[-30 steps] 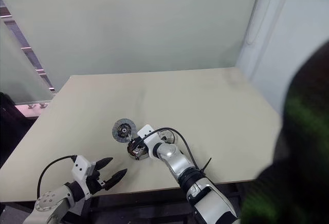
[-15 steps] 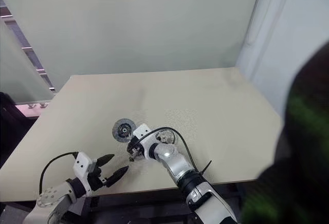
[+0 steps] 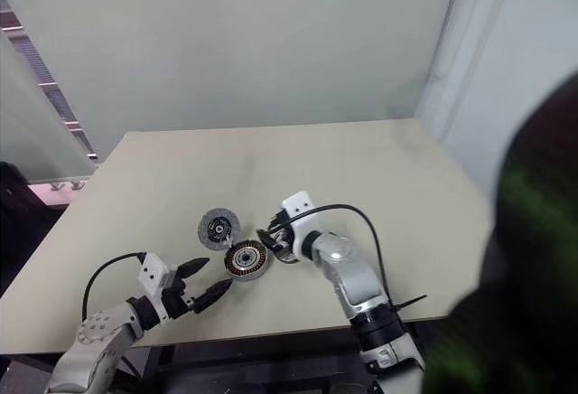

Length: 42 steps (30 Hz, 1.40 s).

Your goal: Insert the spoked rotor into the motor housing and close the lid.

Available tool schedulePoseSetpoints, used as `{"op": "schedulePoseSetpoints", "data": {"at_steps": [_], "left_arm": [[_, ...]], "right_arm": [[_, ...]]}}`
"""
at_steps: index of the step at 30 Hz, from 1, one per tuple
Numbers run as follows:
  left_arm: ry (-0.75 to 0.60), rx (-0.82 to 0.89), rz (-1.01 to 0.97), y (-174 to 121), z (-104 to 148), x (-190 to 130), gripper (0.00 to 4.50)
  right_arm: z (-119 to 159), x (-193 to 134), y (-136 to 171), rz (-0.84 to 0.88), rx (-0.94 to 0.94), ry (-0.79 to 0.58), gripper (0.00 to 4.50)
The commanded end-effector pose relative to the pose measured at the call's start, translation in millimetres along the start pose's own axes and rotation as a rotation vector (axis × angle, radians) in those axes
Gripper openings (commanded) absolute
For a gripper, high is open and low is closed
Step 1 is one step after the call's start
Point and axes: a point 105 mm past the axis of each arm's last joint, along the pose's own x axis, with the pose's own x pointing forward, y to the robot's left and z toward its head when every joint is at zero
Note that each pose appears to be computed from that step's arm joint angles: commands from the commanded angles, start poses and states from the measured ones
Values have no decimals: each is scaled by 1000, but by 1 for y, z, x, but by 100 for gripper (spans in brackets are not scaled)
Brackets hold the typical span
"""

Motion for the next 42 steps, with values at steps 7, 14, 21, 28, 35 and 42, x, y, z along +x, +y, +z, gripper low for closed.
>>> {"op": "schedulePoseSetpoints", "data": {"at_steps": [7,14,21,28,35,42], "left_arm": [[-24,11,-14,5,8,4,450],[-15,-17,10,12,4,1,450],[-13,-26,15,14,4,-3,450],[-8,-27,27,16,4,-7,450],[-8,-26,38,16,4,-10,450],[-8,-22,41,15,4,-10,450]], "right_arm": [[-20,-34,-49,-193,262,30,448],[-44,-30,-44,-149,492,108,448],[-53,-16,-41,-112,618,124,448],[-55,-5,-39,-88,714,120,448],[-59,0,-34,-78,811,120,387],[-61,-4,-39,-95,854,119,138]]}}
